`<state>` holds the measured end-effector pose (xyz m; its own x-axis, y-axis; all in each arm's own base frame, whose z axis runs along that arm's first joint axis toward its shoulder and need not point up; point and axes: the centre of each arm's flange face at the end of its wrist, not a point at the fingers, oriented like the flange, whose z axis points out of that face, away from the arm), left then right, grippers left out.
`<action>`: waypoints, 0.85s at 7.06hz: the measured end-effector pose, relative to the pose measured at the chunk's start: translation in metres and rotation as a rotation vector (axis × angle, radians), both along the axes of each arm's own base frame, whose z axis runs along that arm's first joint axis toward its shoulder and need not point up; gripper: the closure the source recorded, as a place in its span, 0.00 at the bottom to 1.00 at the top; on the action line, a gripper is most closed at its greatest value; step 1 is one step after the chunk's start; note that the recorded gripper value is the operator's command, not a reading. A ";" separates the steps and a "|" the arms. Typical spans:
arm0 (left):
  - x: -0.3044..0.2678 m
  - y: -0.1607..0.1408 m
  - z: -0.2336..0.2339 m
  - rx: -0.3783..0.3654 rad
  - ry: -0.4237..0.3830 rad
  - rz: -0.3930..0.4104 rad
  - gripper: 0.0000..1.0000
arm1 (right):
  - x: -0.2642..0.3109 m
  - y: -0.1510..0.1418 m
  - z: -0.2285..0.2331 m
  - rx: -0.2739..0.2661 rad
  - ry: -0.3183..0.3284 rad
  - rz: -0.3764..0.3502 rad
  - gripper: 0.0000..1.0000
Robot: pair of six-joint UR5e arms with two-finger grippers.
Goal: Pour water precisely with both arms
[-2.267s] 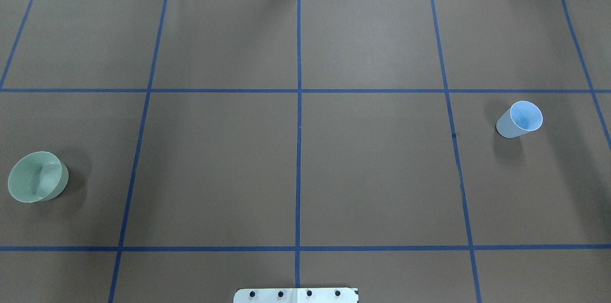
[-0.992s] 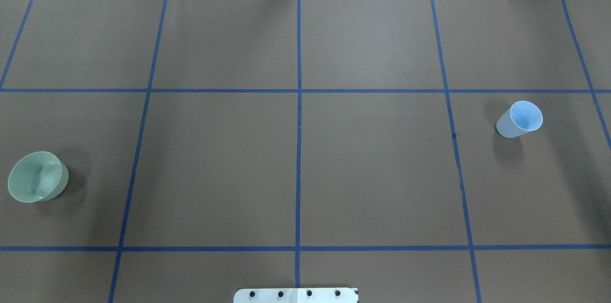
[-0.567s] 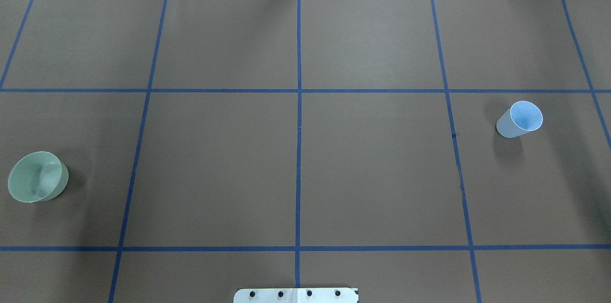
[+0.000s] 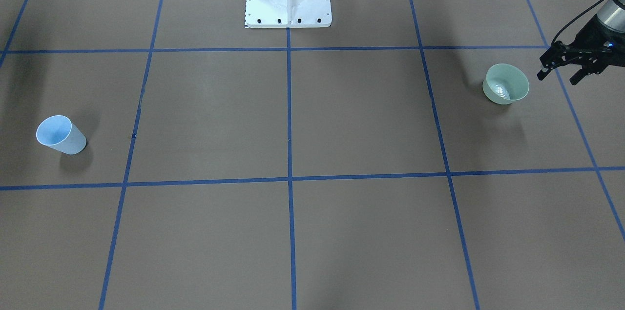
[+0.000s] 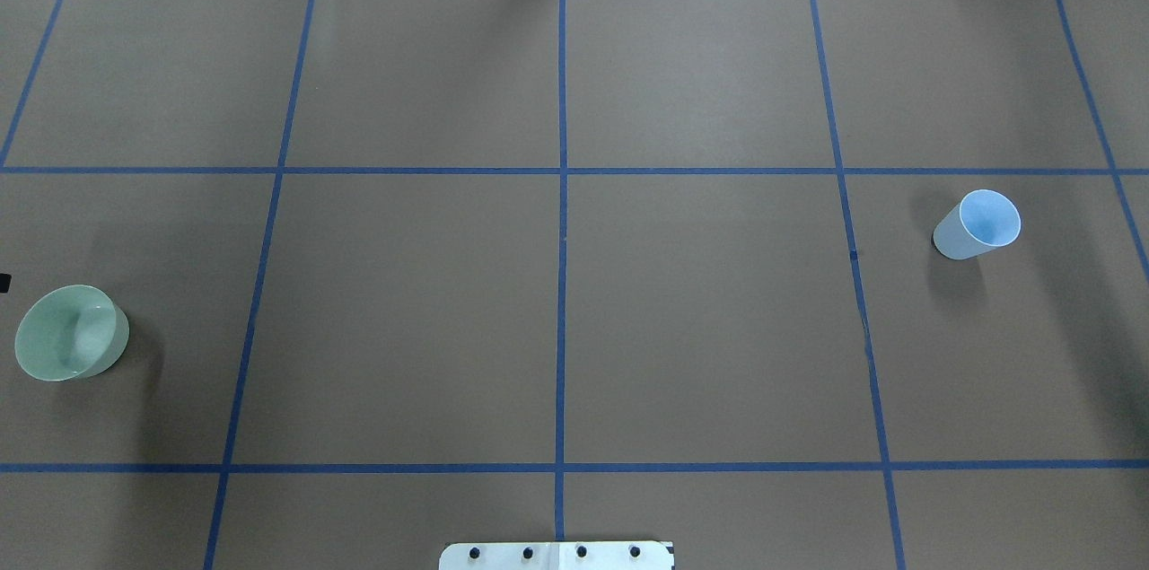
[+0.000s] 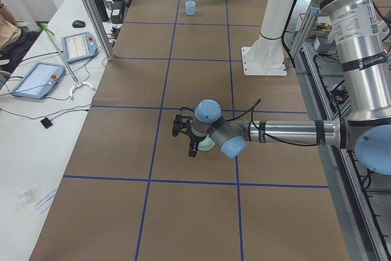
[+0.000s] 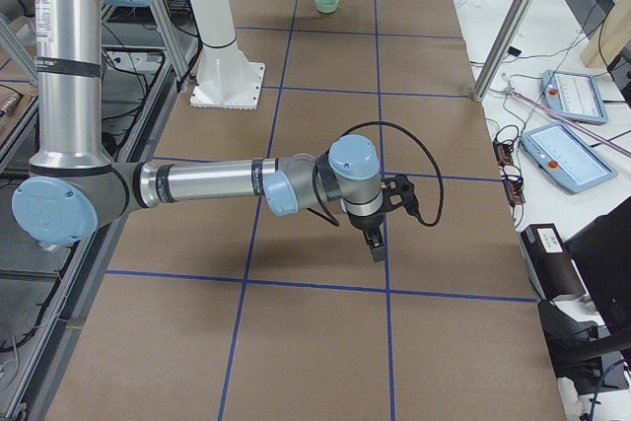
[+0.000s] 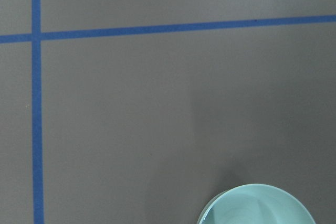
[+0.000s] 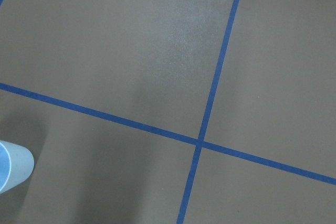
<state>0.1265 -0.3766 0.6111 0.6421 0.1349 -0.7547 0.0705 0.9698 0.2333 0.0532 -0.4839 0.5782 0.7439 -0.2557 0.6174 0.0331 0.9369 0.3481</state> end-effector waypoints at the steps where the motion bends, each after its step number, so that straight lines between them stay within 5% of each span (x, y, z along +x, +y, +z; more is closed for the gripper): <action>1: 0.012 0.003 0.005 0.005 -0.019 0.014 0.00 | 0.000 0.000 0.001 -0.001 0.001 0.000 0.00; 3: 0.032 0.011 0.012 0.016 -0.040 0.053 0.12 | 0.000 0.000 0.004 -0.006 0.003 0.000 0.00; 5: 0.052 0.019 0.015 0.025 -0.051 0.099 0.77 | 0.000 0.000 0.005 -0.008 0.003 0.000 0.00; 6: 0.059 0.020 0.016 0.027 -0.053 0.113 1.00 | 0.000 0.000 0.005 -0.007 0.003 0.000 0.00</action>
